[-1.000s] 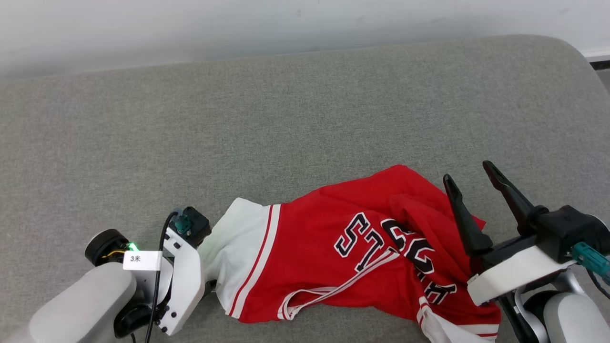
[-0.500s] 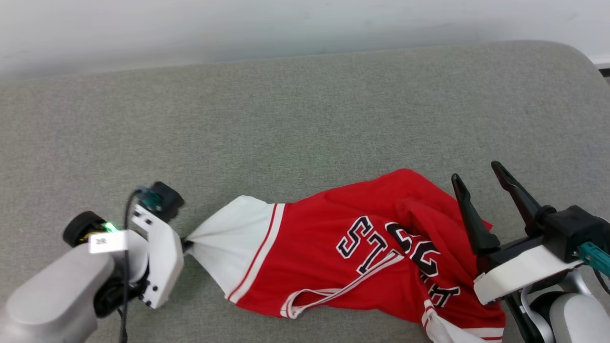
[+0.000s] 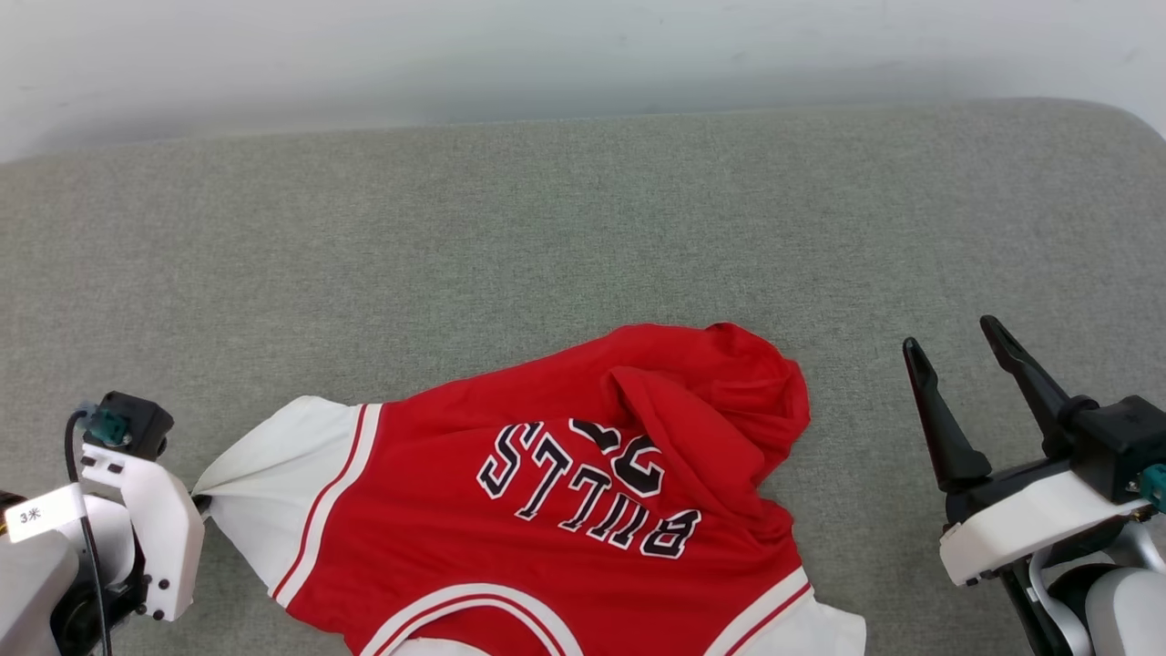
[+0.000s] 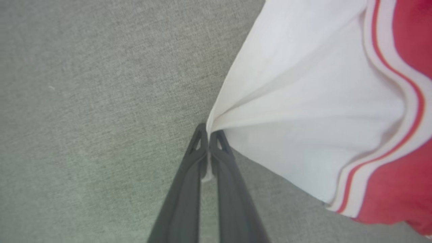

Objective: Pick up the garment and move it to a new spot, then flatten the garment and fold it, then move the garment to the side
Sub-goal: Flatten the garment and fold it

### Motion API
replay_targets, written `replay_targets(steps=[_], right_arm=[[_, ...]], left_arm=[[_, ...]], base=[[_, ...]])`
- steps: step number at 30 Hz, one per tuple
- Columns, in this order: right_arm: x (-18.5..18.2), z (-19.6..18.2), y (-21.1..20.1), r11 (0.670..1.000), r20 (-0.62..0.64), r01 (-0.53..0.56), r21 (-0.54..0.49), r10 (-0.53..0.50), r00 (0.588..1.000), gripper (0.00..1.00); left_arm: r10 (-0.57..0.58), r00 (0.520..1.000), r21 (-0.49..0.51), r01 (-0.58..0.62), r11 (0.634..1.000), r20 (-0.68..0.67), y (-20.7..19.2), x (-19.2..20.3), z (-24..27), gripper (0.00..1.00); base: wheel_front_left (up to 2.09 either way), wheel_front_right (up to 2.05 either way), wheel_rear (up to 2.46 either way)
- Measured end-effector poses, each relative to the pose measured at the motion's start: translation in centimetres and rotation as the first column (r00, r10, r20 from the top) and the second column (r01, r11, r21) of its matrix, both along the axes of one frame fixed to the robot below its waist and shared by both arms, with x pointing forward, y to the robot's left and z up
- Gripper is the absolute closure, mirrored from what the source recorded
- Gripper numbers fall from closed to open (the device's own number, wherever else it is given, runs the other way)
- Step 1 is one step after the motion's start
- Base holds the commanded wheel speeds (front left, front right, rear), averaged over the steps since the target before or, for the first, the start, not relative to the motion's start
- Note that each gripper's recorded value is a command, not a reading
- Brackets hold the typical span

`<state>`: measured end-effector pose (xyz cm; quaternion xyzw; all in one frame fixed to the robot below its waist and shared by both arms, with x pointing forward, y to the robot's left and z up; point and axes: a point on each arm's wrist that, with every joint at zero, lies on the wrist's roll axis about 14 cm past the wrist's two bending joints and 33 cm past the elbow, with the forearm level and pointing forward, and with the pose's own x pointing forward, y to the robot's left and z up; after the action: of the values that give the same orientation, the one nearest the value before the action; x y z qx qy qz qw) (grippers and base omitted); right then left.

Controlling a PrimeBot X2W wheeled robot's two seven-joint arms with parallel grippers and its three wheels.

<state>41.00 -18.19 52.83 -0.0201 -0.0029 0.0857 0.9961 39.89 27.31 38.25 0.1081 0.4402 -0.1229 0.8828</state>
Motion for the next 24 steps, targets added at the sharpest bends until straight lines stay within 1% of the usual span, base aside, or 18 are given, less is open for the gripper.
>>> replay_targets(steps=[3, 4, 5, 8, 11, 13, 17, 20, 24], right_arm=[[-0.1, -0.3, 0.1, 1.0, -0.017, -0.008, -0.008, 0.008, 1.0, 0.0], [-0.1, -0.4, 0.2, 1.0, -0.024, -0.012, -0.009, 0.011, 1.0, 0.0], [-0.2, -0.4, 0.3, 1.0, -0.027, -0.016, -0.01, 0.016, 1.0, 0.0], [-0.4, 0.1, 0.4, 0.999, -0.025, -0.029, -0.021, 0.028, 0.999, 0.0], [-0.6, 1.0, 0.4, 0.999, -0.014, -0.039, -0.029, 0.039, 0.999, 0.0], [-0.9, 1.3, 0.9, 0.998, -0.023, -0.061, -0.033, 0.06, 0.998, 0.0], [-2.3, 0.6, 2.1, 0.99, -0.101, -0.133, -0.052, 0.127, 0.987, 0.0], [-2.9, 0.9, 2.8, 0.979, -0.136, -0.186, -0.082, 0.174, 0.975, 0.0], [-3.7, 0.8, 3.9, 0.96, -0.206, -0.261, -0.103, 0.236, 0.95, 0.0]], left_arm=[[0.016, 1.0, -0.004, -0.016, 1.0, 0.008, 0.2, -0.2, -0.3, 1.0], [0.022, 0.999, -0.006, -0.022, 1.0, 0.027, 0.2, -0.1, -0.2, 0.4], [0.022, 0.998, -0.007, -0.022, 1.0, 0.051, 0.1, 0.1, 0.0, 0.0], [0.024, 0.99, -0.007, -0.023, 1.0, 0.136, -0.2, 0.8, 1.0, 0.0], [0.049, 0.956, -0.026, -0.044, 0.999, 0.291, -0.3, 2.3, 3.7, 0.0], [0.069, 0.914, -0.039, -0.058, 0.998, 0.399, -0.4, 3.2, 5.8, 0.0], [0.112, 0.812, -0.066, -0.09, 0.994, 0.573, -0.3, 3.2, 9.0, 0.0], [0.157, 0.739, -0.082, -0.137, 0.987, 0.655, 0.1, 2.3, 10.5, 0.0], [0.21, 0.664, -0.096, -0.204, 0.974, 0.717, 0.4, 0.8, 11.9, 0.0]], base=[[0.0, 0.0, 0.0], [0.0, 0.0, 0.0], [0.0, 0.0, 0.0], [0.0, 0.0, 0.0], [0.0, 0.0, 0.0], [0.0, 0.0, 0.0], [0.0, 0.0, 0.0], [0.0, 0.0, 0.0], [0.0, 0.0, 0.0]])
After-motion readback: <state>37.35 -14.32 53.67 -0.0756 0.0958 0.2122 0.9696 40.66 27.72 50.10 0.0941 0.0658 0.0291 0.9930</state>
